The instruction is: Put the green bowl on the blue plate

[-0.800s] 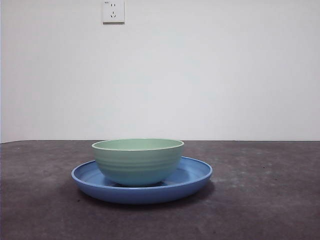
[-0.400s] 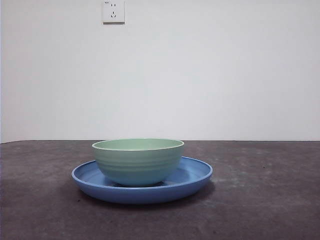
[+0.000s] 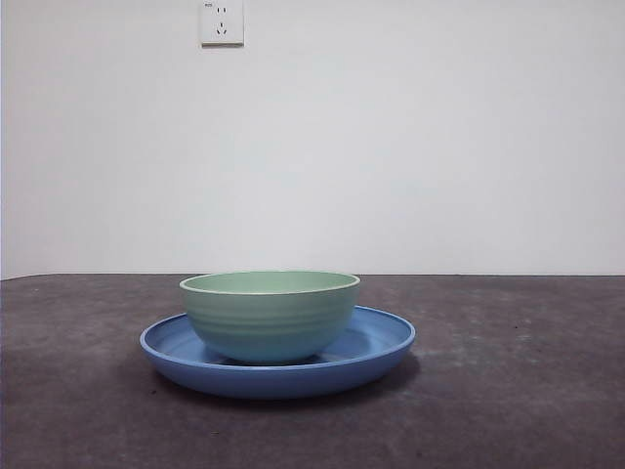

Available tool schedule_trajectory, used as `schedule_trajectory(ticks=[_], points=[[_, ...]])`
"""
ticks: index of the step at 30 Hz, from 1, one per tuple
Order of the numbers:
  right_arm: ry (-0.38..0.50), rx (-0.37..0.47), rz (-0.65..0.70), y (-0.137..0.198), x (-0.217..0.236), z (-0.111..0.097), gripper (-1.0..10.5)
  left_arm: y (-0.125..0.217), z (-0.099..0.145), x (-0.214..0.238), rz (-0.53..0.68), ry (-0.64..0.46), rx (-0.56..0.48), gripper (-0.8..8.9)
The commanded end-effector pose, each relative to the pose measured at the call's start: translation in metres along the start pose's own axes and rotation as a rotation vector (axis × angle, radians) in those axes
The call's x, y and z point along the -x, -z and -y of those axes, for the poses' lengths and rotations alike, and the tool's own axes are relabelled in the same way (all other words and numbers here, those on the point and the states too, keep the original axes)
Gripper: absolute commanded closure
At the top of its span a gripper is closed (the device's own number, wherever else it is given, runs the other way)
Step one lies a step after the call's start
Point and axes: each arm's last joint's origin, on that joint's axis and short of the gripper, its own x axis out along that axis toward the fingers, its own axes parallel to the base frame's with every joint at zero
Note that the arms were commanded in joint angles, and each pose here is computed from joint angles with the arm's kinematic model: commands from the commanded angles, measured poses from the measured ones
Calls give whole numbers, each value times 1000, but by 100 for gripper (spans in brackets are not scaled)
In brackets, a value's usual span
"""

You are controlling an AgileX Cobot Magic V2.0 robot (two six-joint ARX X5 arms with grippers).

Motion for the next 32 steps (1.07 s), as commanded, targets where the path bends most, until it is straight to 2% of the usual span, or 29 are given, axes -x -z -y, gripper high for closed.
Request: schedule_trajectory(ticks=[1, 4, 7, 9, 12, 18, 26, 29, 32], points=[[-7, 8, 9, -2, 1, -1, 921, -2, 1, 2, 20, 6, 1, 778], [-7, 8, 9, -2, 1, -1, 921, -2, 0, 2, 29, -18, 15, 778], [-7, 8, 9, -2, 1, -1, 921, -1, 0, 2, 44, -86, 54, 778], [-7, 8, 9, -2, 1, -1, 921, -4, -2, 2, 83, -193, -2, 787], [-7, 8, 9, -2, 1, -1, 921, -9, -8, -7, 149, -315, -20, 787], [-7, 8, 9, -2, 1, -1, 921, -9, -38, -45, 327, -483, -55, 787], [-7, 8, 9, -2, 1, -1, 921, 39, -70, -102, 517, -527, -123, 787], [-7, 8, 9, -2, 1, -1, 921, 63, -79, -118, 542, -583, -58, 787], [-7, 8, 9, -2, 1, -1, 921, 78, -87, -128, 500, -639, 11, 787]])
